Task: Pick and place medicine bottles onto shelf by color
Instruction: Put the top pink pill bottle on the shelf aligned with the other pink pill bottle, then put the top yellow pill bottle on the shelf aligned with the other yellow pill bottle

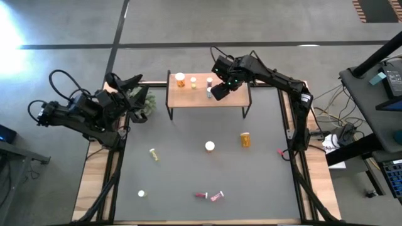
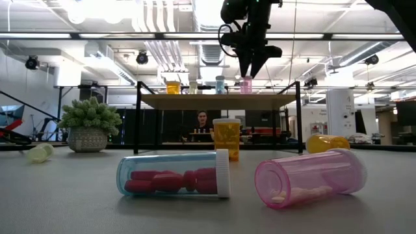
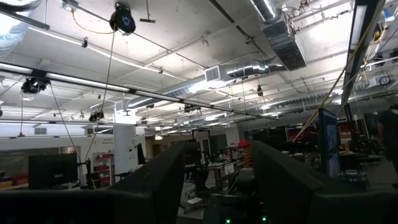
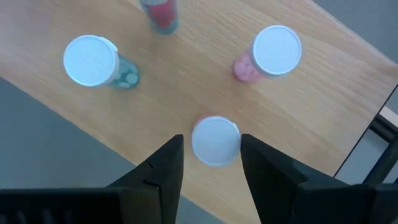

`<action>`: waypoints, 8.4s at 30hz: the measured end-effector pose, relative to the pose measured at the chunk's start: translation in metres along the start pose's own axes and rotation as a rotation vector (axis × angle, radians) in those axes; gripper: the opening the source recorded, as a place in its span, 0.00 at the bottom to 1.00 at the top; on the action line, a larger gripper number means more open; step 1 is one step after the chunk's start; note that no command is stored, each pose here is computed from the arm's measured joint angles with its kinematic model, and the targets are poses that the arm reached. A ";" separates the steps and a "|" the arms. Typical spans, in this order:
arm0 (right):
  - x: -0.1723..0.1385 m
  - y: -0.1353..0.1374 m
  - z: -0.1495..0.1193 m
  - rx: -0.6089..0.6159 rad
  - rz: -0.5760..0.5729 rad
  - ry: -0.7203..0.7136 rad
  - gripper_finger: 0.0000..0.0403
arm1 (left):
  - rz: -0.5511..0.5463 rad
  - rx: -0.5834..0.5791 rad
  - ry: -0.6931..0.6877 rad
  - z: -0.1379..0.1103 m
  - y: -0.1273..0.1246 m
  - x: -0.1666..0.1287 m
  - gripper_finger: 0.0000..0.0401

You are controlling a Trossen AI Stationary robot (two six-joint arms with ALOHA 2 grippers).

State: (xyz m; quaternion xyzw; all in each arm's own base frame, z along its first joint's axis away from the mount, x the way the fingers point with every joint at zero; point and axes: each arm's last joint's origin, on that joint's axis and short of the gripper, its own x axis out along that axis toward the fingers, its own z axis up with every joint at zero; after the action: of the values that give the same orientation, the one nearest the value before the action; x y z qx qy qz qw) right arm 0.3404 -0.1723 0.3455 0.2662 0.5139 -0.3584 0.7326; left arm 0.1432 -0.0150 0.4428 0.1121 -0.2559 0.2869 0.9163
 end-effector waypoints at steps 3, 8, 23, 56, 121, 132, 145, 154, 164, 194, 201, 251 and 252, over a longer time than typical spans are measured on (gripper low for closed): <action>0.000 0.000 0.000 -0.005 0.002 -0.004 0.41 | 0.000 0.000 0.000 0.000 0.000 0.000 0.42; -0.003 -0.001 0.002 -0.020 -0.020 -0.041 0.46 | -0.001 0.000 0.001 0.000 0.000 0.000 0.42; -0.069 -0.005 -0.006 -0.048 0.008 -0.097 0.50 | -0.005 0.012 0.017 -0.003 -0.003 0.001 0.42; -0.155 -0.026 -0.165 -0.280 0.062 -0.213 0.50 | 0.001 -0.767 1.256 -0.115 -0.112 0.011 0.42; -0.102 -0.020 -0.178 -0.346 0.081 -0.250 0.50 | 1.163 -0.673 1.692 -0.255 -0.073 -0.147 0.40; -0.102 -0.020 -0.178 -0.344 0.081 -0.250 0.50 | 1.130 -0.709 1.693 -0.254 -0.077 -0.143 0.19; -0.102 -0.020 -0.178 -0.344 0.081 -0.250 0.50 | 0.850 -0.724 1.489 -0.234 -0.095 -0.102 0.21; -0.102 -0.020 -0.178 -0.344 0.081 -0.250 0.50 | 0.570 -0.524 1.114 -0.206 -0.109 -0.056 0.21; -0.102 -0.020 -0.178 -0.351 0.079 -0.250 0.50 | 0.406 -0.219 0.782 -0.191 -0.116 -0.011 0.21; -0.102 -0.022 -0.176 -0.345 0.024 -0.285 0.50 | 0.285 -0.071 0.609 -0.239 -0.035 0.083 0.21; -0.102 -0.023 -0.176 -0.342 0.017 -0.286 0.50 | 0.277 -0.040 0.657 -0.267 -0.042 0.082 0.21; -0.102 -0.023 -0.177 -0.333 0.017 -0.283 0.50 | 0.494 0.101 0.637 -0.306 -0.041 0.063 0.21; -0.102 -0.023 -0.177 -0.333 0.016 -0.283 0.50 | 0.493 0.110 0.639 -0.306 -0.041 0.063 0.21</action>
State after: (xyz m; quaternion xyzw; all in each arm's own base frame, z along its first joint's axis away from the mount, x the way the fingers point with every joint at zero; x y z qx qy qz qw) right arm 0.2010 -0.0265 0.3826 0.0927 0.4560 -0.2963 0.8341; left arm 0.3353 0.0895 0.2163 0.0014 0.0384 0.5314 0.8462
